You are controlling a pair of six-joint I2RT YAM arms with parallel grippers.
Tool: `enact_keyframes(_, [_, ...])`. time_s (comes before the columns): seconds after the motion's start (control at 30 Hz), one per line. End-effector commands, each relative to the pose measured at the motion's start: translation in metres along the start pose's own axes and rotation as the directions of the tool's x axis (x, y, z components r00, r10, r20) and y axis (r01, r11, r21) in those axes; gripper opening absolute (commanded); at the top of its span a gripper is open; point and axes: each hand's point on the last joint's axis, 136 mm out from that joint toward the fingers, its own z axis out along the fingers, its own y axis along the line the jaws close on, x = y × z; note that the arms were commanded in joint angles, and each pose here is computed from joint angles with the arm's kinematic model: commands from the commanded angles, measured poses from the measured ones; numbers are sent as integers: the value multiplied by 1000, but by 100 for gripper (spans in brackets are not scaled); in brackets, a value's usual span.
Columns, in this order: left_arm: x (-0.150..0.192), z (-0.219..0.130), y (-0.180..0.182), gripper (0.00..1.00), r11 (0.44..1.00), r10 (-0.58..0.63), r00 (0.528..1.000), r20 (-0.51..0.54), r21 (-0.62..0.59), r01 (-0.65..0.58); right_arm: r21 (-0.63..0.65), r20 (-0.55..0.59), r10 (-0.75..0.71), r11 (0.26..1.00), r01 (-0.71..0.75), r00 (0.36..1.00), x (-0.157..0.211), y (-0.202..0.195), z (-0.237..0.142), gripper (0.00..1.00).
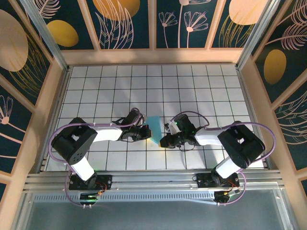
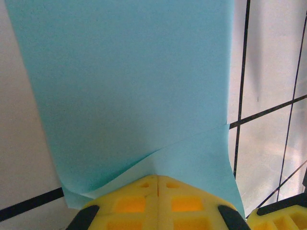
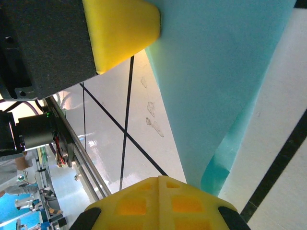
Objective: Fold a paper plane with a square sheet of paper (fold left side to right side)
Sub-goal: Third fold the triangle at the center of the table.
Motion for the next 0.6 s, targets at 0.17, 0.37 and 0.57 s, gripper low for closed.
enact_keyframes(0.17, [8, 2, 15, 0, 998, -10, 1000, -23, -65, 9, -2, 21, -48, 999, 48, 999, -9, 13, -1, 0])
enact_keyframes(0.37, [8, 2, 16, 0, 998, -10, 1000, -25, -68, 9, 11, 66, -78, 997, 77, 995, -26, 19, -10, 0])
enact_keyframes(0.57, [8, 2, 15, 0, 998, -11, 1000, -24, -67, 9, 23, 49, -65, 998, 64, 997, -26, 11, -2, 0])
